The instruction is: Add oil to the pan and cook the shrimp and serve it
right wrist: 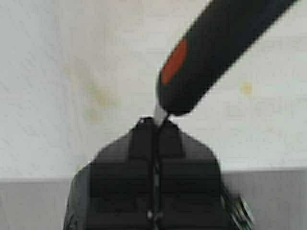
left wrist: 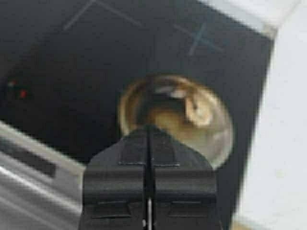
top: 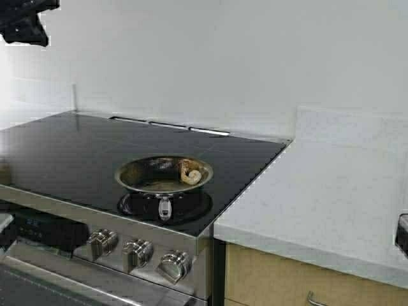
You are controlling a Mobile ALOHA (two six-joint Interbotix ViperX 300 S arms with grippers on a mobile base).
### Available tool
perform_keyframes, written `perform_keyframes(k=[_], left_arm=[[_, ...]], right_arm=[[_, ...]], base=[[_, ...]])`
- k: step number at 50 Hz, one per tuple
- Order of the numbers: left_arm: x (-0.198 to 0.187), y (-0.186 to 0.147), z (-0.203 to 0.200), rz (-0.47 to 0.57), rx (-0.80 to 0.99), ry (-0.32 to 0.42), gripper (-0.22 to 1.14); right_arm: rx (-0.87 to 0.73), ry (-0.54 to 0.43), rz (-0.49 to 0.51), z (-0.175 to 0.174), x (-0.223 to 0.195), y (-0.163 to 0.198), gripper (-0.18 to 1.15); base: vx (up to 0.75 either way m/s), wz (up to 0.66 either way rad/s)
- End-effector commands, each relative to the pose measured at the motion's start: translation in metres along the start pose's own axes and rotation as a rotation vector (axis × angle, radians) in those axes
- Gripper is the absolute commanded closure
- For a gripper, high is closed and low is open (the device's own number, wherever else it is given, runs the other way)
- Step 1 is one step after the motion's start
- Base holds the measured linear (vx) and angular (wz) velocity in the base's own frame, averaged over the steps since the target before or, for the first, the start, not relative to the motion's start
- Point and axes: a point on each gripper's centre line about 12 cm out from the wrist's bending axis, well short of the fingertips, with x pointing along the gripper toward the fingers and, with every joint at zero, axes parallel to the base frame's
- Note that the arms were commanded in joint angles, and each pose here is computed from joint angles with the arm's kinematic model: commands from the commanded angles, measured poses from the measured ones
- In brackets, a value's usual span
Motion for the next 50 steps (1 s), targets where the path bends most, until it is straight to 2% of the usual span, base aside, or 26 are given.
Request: perform_keyframes(k=[1,21,38,50], left_arm=[[-0.003,0.000,0.003,0.008,0.067,-0.009,0.85],[-0.003,0.001,-0.001,0.014,0.089,0.001,0.89],[-0.003,0.002,-0.001,0.025,0.092,0.006,0.89],[-0.002,0.003,-0.004,0.026,0.091,0.013,0.89]], right_arm=[[-0.020,0.059,-0.032,0.002,0.010,-0.011,0.90],[0.045,0.241,-0.052,-0.015,0.074,-0.041,0.90],[0.056,0.242,-0.054,-0.006,0.095,-0.046,0.90],[0.157,0.273,-0.024,0.002,0.118,-0.057,0.90]], base=[[0.00,0.00],[0.00,0.00],[0.00,0.00],[0.00,0.00]])
